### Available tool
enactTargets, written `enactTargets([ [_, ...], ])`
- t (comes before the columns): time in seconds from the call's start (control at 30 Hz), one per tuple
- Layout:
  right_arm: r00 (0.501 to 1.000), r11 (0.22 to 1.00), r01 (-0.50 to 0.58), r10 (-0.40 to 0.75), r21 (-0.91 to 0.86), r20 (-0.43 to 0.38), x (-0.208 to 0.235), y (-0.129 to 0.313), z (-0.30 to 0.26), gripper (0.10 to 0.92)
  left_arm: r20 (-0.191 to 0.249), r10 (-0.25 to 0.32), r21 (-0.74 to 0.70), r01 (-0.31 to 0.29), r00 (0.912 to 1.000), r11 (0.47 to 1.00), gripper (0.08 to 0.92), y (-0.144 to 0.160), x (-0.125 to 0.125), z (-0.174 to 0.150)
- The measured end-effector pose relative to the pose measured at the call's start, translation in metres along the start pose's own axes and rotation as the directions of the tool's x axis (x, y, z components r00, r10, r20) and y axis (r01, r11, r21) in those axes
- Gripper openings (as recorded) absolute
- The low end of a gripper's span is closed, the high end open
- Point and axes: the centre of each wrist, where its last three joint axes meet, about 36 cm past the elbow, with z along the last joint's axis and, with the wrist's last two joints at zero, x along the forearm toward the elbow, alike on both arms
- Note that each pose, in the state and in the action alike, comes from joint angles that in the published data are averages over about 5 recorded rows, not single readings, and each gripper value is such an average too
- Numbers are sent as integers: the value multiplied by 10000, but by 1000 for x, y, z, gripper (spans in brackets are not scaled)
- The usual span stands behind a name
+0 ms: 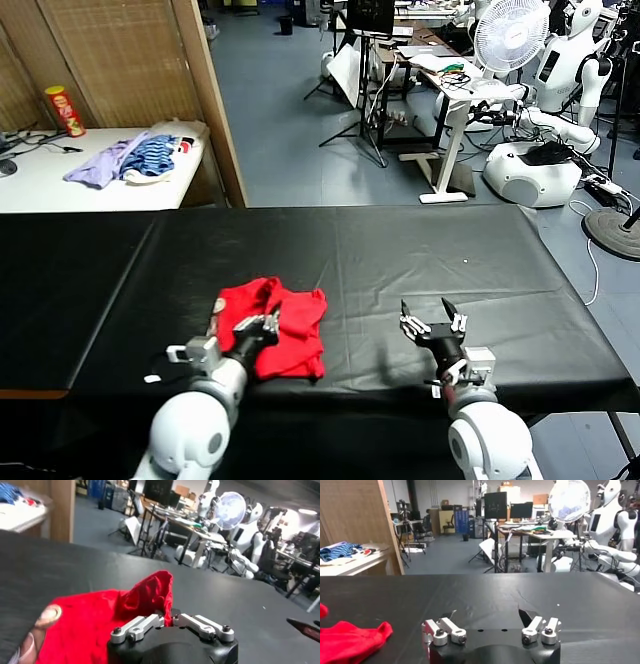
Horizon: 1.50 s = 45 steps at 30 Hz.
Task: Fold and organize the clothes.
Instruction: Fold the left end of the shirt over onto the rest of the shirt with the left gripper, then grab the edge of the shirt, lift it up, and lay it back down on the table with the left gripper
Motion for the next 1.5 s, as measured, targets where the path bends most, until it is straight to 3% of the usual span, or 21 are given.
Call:
enactTargets([
  [0.37, 9999, 9998, 162, -161, 107, -59, -10, 0, 3, 798, -177, 147, 117, -145, 9997, 9998, 176, -23, -9, 26],
  [0.5, 9994, 9992, 334, -333, 210, -45, -15, -2, 3, 798, -169, 473, 580, -462, 9987, 9972, 327, -33, -15, 34],
  [0.67, 9978, 9972, 656, -656, 366, -26, -23, -1, 3, 798, -35, 1154, 1995, -1124, 9933, 9734, 596, -46, -23, 35],
  [0.77, 9938, 9928, 1110, -1111, 458, 15, -28, 1, 3, 798, 399, 1402, 2465, -1457, 9893, 9581, 734, -50, -25, 28],
  [0.87, 9819, 9800, 1888, -1894, 630, 46, -32, 6, 2, 798, 968, 1279, 2061, -1456, 9870, 9676, 789, -44, -21, 20],
  [0.97, 9638, 9608, 2659, -2665, 784, -24, -37, 17, 3, 798, 1529, 816, 1077, -987, 9849, 9893, 797, -29, -15, 13],
  [1.13, 9369, 9332, 3497, -3485, 828, -283, -45, 48, 6, 798, 1995, -321, -793, 488, 9794, 9957, 798, 10, -6, 12],
  [1.3, 9078, 9037, 4183, -4124, 913, -767, -38, 77, 11, 798, 2044, -1173, -1576, 1509, 9718, 9759, 798, 42, 1, 16],
  [1.5, 8831, 8832, 4630, -4526, 746, -1235, -14, 85, 15, 798, 1935, -1603, -1805, 1957, 9679, 9639, 798, 52, 2, 23],
])
